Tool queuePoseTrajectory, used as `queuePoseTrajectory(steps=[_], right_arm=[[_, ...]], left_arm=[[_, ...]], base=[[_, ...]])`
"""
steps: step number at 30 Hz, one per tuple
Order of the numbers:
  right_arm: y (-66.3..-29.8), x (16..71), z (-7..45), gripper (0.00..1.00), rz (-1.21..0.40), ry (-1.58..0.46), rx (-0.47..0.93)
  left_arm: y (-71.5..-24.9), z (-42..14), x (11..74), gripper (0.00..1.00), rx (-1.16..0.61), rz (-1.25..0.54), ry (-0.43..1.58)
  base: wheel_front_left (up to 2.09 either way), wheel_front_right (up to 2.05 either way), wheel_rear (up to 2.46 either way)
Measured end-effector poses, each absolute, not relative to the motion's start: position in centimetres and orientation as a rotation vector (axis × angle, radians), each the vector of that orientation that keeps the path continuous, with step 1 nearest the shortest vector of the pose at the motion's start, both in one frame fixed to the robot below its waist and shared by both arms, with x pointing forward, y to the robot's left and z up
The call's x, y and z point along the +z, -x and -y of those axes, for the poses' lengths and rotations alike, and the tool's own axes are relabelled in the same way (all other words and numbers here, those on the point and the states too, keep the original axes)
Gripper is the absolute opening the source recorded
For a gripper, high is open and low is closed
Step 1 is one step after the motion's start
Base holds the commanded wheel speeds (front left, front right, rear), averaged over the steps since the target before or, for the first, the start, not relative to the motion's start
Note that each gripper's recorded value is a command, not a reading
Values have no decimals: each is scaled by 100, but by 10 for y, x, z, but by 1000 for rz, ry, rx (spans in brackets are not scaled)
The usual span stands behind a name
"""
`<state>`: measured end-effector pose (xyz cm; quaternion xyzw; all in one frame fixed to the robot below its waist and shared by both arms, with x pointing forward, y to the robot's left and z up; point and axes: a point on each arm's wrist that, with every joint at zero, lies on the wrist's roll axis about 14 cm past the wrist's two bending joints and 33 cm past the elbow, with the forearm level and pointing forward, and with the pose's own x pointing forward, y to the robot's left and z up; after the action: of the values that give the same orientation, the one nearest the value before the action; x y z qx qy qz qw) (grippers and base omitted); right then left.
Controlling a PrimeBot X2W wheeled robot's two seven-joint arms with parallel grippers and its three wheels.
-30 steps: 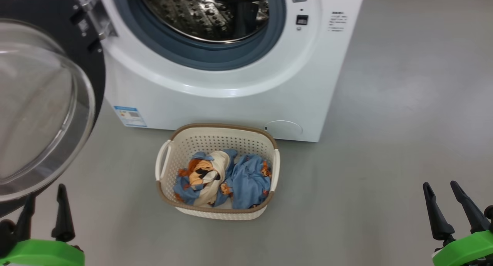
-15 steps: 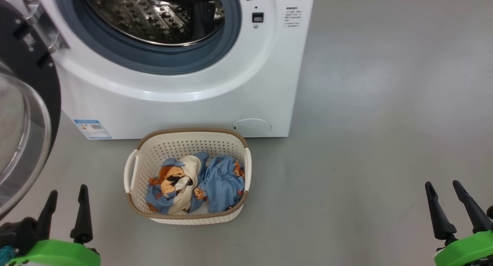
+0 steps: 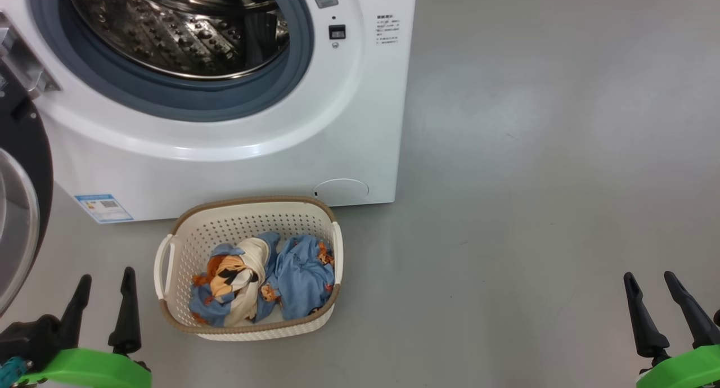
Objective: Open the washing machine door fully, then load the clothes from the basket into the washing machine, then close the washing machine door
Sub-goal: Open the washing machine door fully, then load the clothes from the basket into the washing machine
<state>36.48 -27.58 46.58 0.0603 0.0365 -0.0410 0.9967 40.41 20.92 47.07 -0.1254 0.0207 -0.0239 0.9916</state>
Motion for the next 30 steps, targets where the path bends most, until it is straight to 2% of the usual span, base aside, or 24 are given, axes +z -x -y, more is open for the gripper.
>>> queuePoseTrajectory(steps=[23, 30], right_arm=[[-359, 465, 280, 100, -70, -129, -109], [-361, 462, 279, 100, -79, -130, -107]], left_arm=[[-409, -201, 469, 100, -76, -50, 262], [-408, -201, 465, 100, -78, -62, 263]], base=[[0, -1, 1], [48, -83, 35]])
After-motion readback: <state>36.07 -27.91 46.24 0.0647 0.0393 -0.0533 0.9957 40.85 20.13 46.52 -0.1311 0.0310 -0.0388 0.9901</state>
